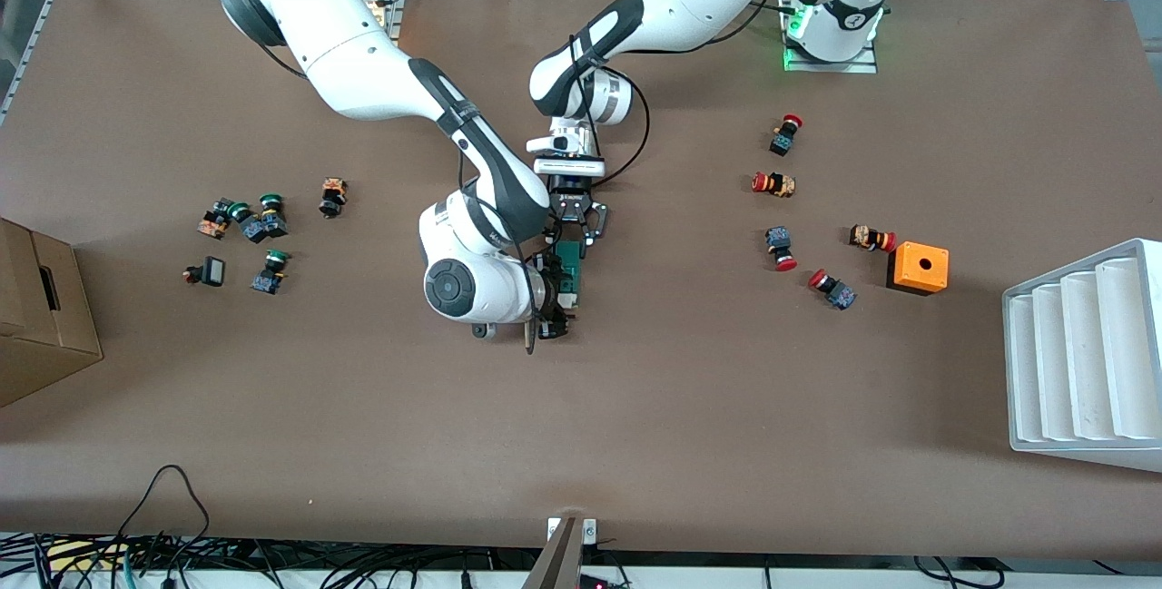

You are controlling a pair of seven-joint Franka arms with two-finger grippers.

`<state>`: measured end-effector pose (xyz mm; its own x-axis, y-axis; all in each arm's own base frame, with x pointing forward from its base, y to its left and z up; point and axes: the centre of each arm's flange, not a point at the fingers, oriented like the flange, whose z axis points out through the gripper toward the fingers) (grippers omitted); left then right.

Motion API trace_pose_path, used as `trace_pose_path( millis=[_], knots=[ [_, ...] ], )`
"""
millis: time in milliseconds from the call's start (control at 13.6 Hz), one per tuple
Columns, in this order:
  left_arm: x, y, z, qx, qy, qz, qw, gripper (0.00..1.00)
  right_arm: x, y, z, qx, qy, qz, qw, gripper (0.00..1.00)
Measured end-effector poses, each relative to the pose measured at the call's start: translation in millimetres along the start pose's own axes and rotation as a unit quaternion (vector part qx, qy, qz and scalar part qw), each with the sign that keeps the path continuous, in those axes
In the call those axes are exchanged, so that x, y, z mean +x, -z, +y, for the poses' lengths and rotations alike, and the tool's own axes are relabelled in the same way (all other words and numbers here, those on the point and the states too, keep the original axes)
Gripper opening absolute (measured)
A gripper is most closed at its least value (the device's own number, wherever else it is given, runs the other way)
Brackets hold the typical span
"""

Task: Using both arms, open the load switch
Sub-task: 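Grasp the white handle with the right gripper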

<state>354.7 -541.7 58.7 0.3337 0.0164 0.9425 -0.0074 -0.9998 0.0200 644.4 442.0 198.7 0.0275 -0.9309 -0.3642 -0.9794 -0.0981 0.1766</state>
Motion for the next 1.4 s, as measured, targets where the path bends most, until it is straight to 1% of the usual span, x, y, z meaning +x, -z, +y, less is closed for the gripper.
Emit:
trace_pose_path(
  millis=[74,147,221,294,441,515,588,662,1176,1397],
  knots=[
    [-0.1,0.0,0.0,0.0,0.0,0.0,1.0,0.53,-1.4,1.0,0.8,-0.004,0.0,0.0,1.0,0.64],
    [-0.3,0.0,0.0,0.0,0.0,0.001,1.0,0.53,-1.9,0.9,1.0,-0.004,0.0,-0.001,1.0,0.63],
    [-0.4,0.0,0.0,0.0,0.0,0.001,1.0,0.53,-3.6,3.7,0.4,-0.002,0.0,-0.002,1.0,0.52],
    [-0.5,0.0,0.0,0.0,0.0,0.001,1.0,0.53,-3.8,4.0,0.1,-0.001,0.001,-0.002,1.0,0.48],
    [-0.5,0.0,0.0,0.0,0.001,0.001,1.0,0.53,-4.0,3.9,-0.3,0.0,0.001,-0.002,1.0,0.45],
    [-0.6,0.0,0.0,0.0,0.001,0.001,1.0,0.53,-4.8,5.2,-0.5,0.001,0.001,-0.003,1.0,0.41],
    [-0.6,0.0,0.0,0.0,0.001,0.002,1.0,0.53,-5.1,5.5,-0.5,0.002,0.002,-0.002,1.0,0.4],
    [-0.6,0.0,0.0,0.0,0.002,0.002,1.0,0.53,-6.1,7.2,-0.7,0.002,0.003,-0.002,1.0,0.37],
    [-0.6,0.0,0.0,0.001,0.003,0.002,1.0,0.53,-12.8,9.6,2.3,0.004,0.02,0.018,1.0,0.37],
    [-0.7,0.0,0.0,0.001,0.003,0.002,1.0,0.53,-15.9,12.8,4.2,0.0,0.023,0.02,1.0,0.37]
  ],
)
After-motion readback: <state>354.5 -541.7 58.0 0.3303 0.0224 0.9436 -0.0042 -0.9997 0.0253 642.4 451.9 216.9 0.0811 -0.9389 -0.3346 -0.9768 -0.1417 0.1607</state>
